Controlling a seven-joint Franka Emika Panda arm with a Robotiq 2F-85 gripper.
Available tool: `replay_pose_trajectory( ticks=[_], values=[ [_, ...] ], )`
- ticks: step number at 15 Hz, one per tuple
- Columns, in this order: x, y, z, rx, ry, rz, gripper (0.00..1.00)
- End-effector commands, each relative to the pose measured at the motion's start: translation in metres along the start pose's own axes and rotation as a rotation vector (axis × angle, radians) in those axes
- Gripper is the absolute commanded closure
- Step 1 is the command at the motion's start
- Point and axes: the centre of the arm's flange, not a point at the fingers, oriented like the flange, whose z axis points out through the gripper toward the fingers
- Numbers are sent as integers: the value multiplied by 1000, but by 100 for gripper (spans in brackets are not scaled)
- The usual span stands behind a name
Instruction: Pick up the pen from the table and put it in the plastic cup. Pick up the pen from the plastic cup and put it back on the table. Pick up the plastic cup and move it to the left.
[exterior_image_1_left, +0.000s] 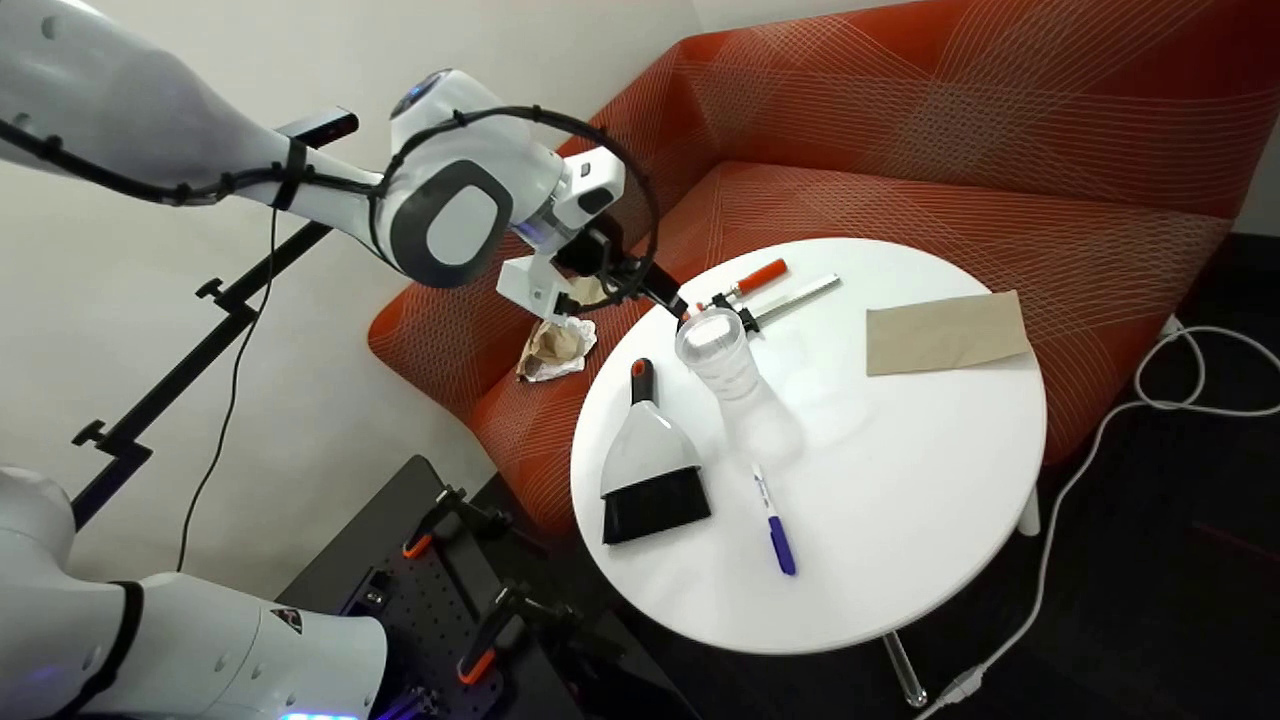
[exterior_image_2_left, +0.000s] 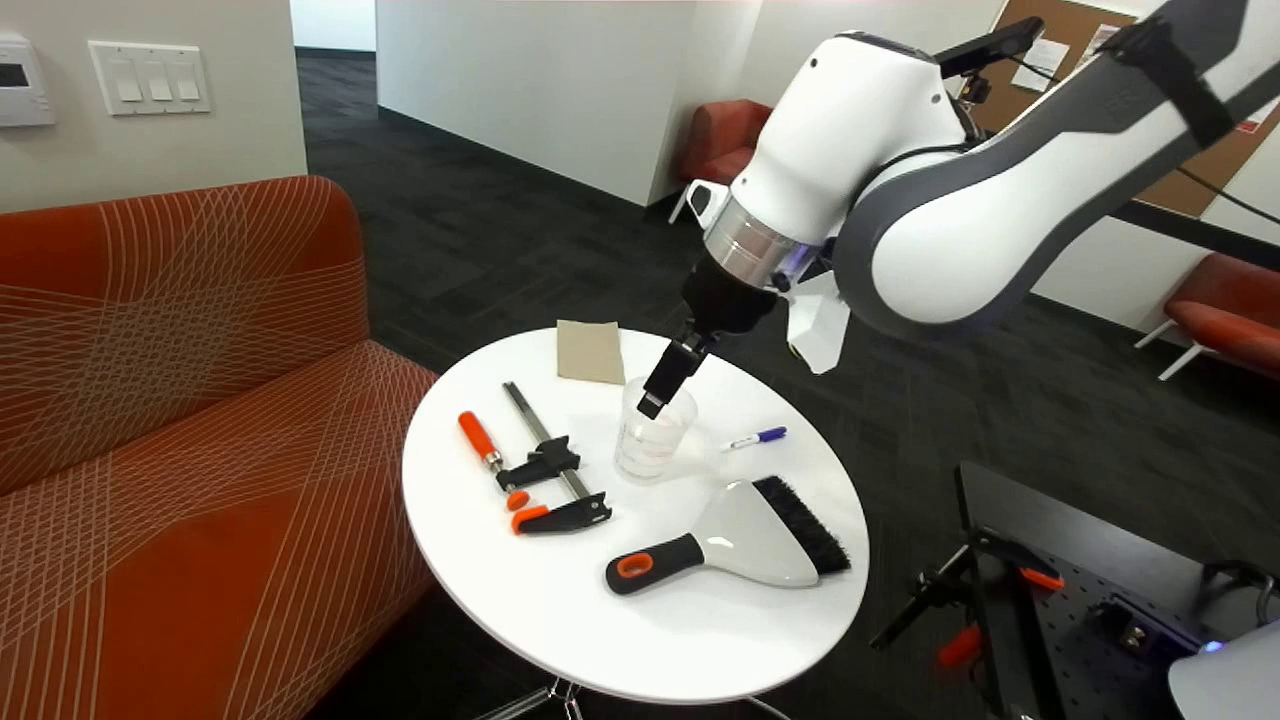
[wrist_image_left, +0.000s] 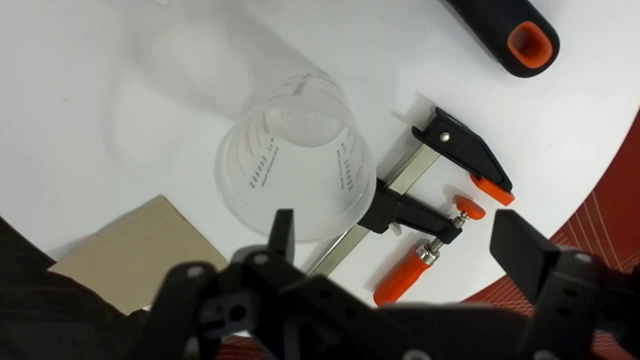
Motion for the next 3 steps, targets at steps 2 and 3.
replay_pose_trajectory(
  ticks=[2,3],
  values=[
    [-3,1,-9,-7,8,-2,0],
    [-4,2,-11,-9,9,1,0]
  ],
)
